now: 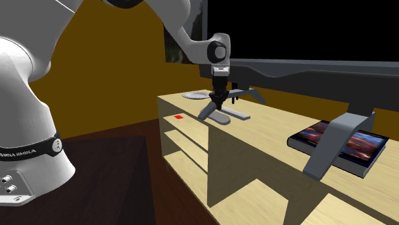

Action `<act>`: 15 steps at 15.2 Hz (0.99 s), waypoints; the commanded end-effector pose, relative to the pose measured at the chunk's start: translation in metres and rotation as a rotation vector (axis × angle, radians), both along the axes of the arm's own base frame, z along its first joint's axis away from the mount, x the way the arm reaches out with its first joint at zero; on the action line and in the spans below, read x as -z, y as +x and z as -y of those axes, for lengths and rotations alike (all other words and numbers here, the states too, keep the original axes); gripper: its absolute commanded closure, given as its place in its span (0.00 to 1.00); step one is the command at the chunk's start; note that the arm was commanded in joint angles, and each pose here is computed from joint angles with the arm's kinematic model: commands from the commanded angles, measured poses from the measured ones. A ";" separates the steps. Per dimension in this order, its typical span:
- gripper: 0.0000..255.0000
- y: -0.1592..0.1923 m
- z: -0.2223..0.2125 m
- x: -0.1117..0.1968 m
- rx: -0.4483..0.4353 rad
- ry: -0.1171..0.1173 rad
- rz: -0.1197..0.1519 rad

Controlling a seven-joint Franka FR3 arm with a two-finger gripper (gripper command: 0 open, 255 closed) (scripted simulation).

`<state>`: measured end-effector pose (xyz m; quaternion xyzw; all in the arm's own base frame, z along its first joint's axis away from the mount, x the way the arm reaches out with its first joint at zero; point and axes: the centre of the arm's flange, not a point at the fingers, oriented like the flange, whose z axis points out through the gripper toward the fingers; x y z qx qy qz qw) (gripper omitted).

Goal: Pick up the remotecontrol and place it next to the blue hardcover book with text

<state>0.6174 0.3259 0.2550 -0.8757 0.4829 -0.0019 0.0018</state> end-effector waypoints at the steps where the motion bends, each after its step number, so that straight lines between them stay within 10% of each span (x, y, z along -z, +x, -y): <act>1: 1.00 0.000 0.000 0.000 0.000 0.000 0.000; 2: 0.00 0.000 0.000 0.000 0.000 0.000 0.000; 5: 0.00 -0.080 0.057 0.028 0.274 0.239 0.355; 15: 0.00 -0.065 0.049 0.064 0.274 0.239 0.355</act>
